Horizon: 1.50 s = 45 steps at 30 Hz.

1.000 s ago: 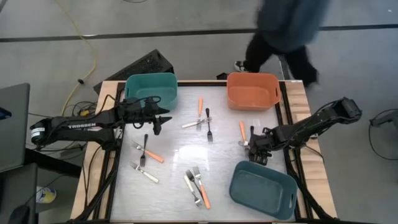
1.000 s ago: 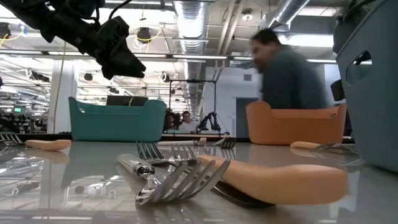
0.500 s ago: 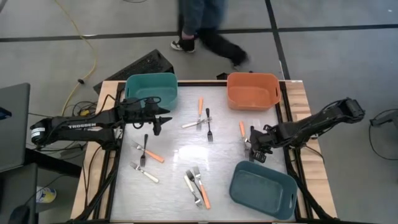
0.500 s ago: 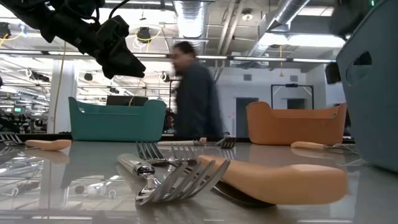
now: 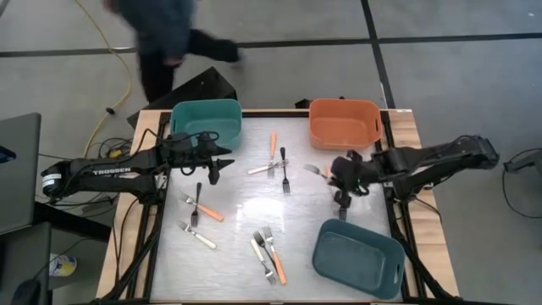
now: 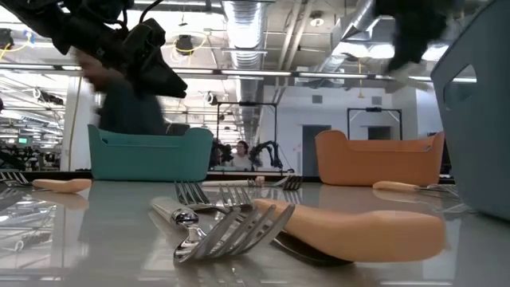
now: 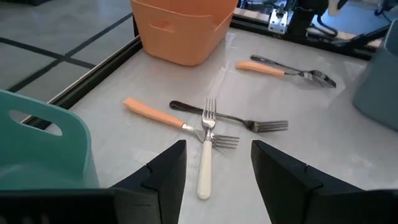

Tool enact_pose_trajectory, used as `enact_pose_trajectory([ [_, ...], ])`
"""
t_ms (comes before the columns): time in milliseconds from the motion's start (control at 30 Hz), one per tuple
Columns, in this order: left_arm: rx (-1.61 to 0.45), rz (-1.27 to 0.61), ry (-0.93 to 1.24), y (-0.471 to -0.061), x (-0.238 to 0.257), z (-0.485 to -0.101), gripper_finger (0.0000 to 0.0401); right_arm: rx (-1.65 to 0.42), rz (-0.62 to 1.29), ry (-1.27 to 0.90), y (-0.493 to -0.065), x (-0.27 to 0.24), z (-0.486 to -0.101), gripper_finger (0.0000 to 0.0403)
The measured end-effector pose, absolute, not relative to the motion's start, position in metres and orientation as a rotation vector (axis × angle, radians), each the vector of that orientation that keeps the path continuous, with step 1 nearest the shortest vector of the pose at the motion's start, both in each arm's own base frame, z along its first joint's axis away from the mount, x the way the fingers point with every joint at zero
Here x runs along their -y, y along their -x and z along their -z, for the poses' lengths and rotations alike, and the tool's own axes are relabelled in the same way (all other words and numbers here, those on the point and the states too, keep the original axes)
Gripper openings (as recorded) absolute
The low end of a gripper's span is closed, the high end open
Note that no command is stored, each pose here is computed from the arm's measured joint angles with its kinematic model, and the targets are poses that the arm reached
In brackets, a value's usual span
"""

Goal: Sort silverware by color (type)
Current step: Put the white fork into the green bin

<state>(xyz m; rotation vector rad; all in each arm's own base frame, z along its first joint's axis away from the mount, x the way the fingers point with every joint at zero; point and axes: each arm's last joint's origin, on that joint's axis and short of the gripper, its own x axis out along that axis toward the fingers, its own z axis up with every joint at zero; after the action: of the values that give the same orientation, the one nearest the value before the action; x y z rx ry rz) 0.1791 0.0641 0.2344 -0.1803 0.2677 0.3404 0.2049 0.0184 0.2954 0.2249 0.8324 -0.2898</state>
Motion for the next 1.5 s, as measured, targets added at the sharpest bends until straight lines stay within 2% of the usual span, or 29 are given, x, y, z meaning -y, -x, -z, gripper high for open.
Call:
enact_pose_trajectory([
  [167, -0.047, -0.250, 0.260, -0.186, -0.064, -0.253, 0.0166, -0.489, 0.196, -0.195, -0.240, 0.001, -0.322, 0.0071],
  [400, 0.244, -0.131, 0.284, -0.203, -0.063, -0.272, 0.0166, -0.185, -0.131, -0.206, -0.293, 0.024, -0.325, 0.0071],
  [667, 0.340, -0.025, 0.345, -0.226, -0.060, -0.266, 0.0166, -0.119, -0.335, -0.240, -0.338, 0.051, -0.287, 0.0071],
  [967, 0.359, 0.029, 0.286, -0.235, -0.060, -0.278, 0.0166, -0.127, -0.480, -0.364, -0.361, 0.061, -0.254, 0.0071],
  [1133, 0.337, 0.095, 0.240, -0.236, -0.056, -0.277, 0.0166, -0.110, -0.527, -0.379, -0.365, 0.061, -0.248, 0.0071],
  [1400, 0.244, 0.044, 0.201, -0.239, -0.058, -0.268, 0.0166, -0.072, -0.596, -0.409, -0.365, 0.060, -0.254, 0.0071],
  [1500, 0.252, 0.105, 0.175, -0.238, -0.056, -0.270, 0.0166, -0.073, -0.597, -0.419, -0.365, 0.060, -0.254, 0.0071],
])
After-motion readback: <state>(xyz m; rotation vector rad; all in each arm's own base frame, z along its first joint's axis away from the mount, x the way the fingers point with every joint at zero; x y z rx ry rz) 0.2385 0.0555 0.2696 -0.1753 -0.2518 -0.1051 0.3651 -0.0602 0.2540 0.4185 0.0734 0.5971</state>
